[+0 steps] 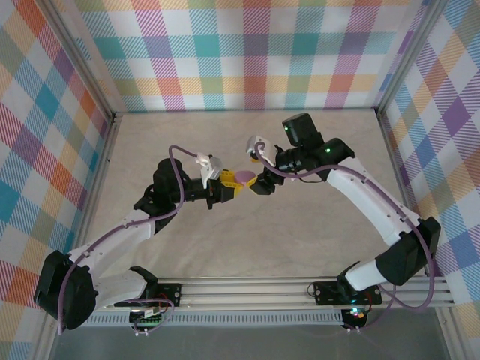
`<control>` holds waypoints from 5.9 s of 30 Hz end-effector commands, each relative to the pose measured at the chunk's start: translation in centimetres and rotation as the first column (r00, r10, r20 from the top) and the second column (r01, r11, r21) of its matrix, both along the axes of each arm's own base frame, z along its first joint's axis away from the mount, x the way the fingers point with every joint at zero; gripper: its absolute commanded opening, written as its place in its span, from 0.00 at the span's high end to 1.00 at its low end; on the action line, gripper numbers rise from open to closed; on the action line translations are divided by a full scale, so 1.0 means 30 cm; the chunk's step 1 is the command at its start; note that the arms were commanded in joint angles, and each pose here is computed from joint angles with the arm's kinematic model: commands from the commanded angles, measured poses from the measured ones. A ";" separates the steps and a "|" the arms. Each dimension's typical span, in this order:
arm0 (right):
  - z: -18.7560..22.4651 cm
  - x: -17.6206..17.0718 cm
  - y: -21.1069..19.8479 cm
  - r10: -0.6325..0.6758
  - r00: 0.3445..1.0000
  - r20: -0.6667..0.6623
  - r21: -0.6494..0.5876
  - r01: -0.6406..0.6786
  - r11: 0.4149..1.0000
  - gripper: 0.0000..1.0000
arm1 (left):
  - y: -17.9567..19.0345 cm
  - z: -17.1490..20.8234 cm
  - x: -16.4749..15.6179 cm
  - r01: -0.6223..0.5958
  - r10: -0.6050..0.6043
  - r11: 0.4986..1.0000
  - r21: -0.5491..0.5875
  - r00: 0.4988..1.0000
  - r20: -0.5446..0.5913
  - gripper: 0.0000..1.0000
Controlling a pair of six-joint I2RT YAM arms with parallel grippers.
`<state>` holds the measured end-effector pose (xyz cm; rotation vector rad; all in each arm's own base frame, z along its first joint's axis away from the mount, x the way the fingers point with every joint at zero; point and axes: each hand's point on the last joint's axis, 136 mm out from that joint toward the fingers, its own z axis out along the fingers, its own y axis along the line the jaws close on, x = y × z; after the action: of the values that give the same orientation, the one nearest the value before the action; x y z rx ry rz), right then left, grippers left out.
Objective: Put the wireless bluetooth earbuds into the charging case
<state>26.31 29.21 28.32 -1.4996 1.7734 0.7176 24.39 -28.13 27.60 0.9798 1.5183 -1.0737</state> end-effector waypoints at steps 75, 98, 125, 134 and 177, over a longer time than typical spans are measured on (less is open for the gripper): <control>-0.767 0.524 -0.584 -0.925 -0.001 -0.380 -0.614 0.748 0.251 0.58 | 0.033 -0.092 0.045 -0.105 0.107 0.993 0.059 0.994 -0.024 0.80; -0.847 0.500 -0.542 -0.914 0.037 -0.404 -0.656 0.684 0.318 0.64 | 0.026 -0.119 0.055 -0.099 0.102 0.992 0.080 0.994 -0.037 0.81; -0.877 0.492 -0.525 -0.929 0.090 -0.359 -0.689 0.646 0.328 0.72 | 0.041 -0.099 0.030 -0.100 0.103 0.992 0.081 0.994 -0.031 0.81; -0.856 0.500 -0.515 -0.923 0.096 -0.374 -0.678 0.650 0.342 0.67 | 0.045 -0.092 0.022 -0.100 0.102 0.992 0.080 0.994 -0.032 0.82; -0.471 0.416 -0.470 -0.898 0.416 -0.141 -0.535 0.732 0.423 0.87 | 0.045 -0.053 0.012 -0.098 0.099 0.993 0.059 0.995 -0.011 0.82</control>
<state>40.03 15.50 11.95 -0.3314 2.8233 0.1739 25.17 -26.62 24.13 0.9112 1.6633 -0.9710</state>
